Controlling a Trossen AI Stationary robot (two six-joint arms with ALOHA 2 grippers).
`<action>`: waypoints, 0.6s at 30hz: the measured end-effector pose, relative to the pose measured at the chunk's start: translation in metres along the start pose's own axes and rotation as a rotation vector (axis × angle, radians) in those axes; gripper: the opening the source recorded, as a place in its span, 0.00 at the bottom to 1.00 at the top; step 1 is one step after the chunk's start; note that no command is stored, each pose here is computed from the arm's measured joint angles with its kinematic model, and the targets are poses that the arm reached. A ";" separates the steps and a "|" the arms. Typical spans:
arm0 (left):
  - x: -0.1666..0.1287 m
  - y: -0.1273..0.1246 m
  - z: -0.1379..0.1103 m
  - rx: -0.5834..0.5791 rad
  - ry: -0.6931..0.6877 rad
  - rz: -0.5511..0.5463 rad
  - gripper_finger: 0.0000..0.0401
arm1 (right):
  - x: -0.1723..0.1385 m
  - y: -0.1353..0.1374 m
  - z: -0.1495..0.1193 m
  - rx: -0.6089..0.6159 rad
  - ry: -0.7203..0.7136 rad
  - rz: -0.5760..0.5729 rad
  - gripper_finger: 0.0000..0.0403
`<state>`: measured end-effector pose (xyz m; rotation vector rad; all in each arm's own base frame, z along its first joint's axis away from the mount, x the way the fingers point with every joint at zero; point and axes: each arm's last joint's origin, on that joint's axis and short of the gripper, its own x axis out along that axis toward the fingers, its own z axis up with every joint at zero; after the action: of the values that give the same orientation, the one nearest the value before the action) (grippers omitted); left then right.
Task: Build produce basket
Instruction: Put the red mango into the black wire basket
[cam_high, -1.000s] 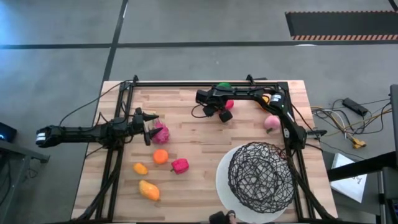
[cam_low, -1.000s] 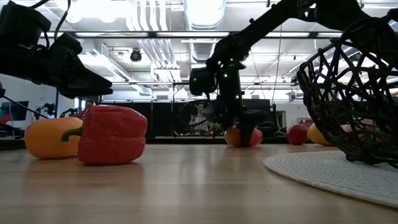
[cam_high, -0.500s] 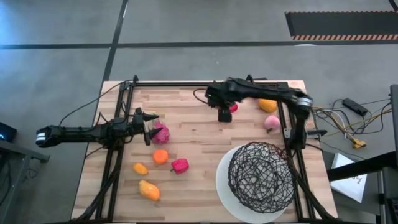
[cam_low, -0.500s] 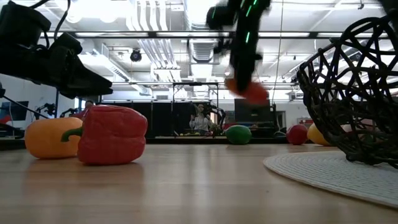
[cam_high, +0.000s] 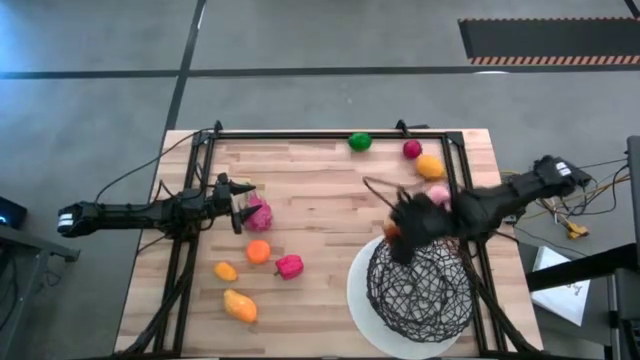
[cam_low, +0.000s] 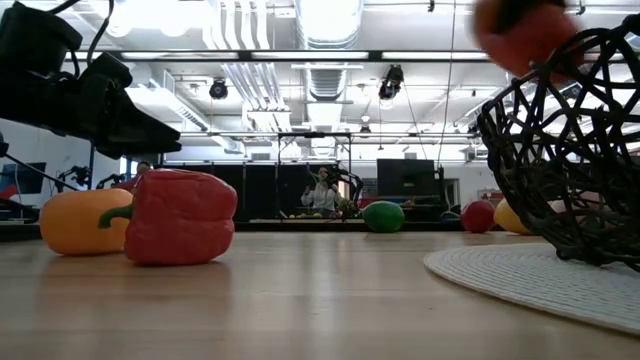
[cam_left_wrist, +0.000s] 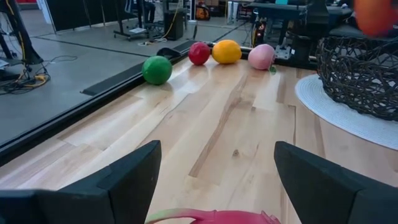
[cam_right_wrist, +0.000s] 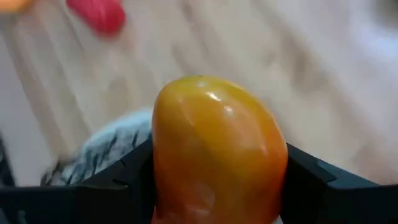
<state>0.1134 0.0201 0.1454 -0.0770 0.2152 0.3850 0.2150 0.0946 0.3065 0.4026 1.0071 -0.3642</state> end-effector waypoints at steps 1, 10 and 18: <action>0.000 0.000 0.000 0.000 0.000 0.000 0.74 | 0.003 0.002 -0.014 0.037 0.024 -0.001 0.57; 0.000 0.000 0.000 0.000 0.000 0.000 0.74 | 0.048 -0.009 -0.089 0.233 0.148 -0.133 0.57; 0.000 0.000 0.000 0.000 0.000 0.000 0.74 | 0.073 -0.017 -0.104 0.224 0.244 -0.223 0.68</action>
<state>0.1134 0.0201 0.1455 -0.0771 0.2148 0.3849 0.1658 0.1225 0.1910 0.5478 1.2586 -0.6443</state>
